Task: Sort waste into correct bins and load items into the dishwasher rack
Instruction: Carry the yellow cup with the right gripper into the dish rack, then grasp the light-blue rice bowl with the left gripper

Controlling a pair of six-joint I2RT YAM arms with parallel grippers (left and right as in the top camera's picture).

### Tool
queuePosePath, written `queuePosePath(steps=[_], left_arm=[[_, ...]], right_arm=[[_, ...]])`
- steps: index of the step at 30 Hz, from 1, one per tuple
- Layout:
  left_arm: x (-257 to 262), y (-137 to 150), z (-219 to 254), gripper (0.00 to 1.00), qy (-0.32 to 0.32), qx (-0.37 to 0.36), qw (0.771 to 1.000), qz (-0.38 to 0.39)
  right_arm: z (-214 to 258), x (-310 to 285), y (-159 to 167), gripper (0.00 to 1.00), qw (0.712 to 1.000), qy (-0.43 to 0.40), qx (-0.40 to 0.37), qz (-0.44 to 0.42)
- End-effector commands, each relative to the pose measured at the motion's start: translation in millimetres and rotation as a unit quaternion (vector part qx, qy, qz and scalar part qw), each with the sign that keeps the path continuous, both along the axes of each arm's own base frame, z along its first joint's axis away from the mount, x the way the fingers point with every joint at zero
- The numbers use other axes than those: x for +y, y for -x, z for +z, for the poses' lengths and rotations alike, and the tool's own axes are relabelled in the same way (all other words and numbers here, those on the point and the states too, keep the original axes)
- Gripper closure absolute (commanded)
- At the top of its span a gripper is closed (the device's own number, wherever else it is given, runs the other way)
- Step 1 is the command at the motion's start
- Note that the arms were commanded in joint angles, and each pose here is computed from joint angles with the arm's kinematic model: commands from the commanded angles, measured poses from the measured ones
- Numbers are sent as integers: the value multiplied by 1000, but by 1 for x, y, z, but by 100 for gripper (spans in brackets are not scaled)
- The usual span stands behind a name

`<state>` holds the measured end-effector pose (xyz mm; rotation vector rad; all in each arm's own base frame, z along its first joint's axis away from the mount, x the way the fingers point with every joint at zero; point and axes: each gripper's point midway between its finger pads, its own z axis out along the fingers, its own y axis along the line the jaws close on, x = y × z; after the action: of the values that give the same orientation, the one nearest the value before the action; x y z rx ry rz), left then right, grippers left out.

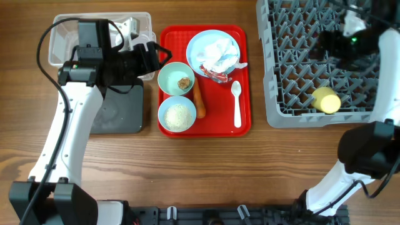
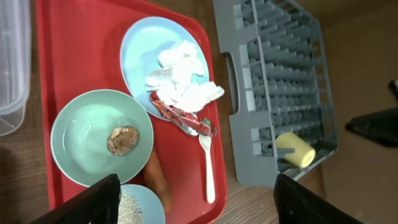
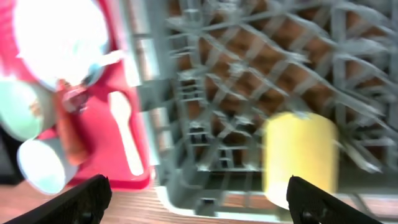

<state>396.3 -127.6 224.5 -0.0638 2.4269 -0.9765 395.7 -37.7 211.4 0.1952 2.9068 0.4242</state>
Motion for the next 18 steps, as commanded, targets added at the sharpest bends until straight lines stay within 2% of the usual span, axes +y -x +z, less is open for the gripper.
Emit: queuePosePath(steps=[1, 7, 10, 13, 18], left_arm=[[-14, 5, -12, 22, -58, -12, 998, -30], [-17, 32, -47, 23, -183, 44, 982, -14], [-1, 61, -68, 25, -245, 123, 961, 34], [6, 80, -75, 31, -262, 166, 950, 42], [11, 99, -80, 24, -258, 223, 937, 71]], right_arm=[[30, 61, -5, 6, 993, -46, -58, 91], [34, 114, -16, 7, 982, -45, -94, 157], [37, 131, -21, 7, 979, -48, -109, 167], [37, 138, -22, 7, 977, -49, -113, 175], [37, 145, -22, 8, 975, -49, -114, 183]])
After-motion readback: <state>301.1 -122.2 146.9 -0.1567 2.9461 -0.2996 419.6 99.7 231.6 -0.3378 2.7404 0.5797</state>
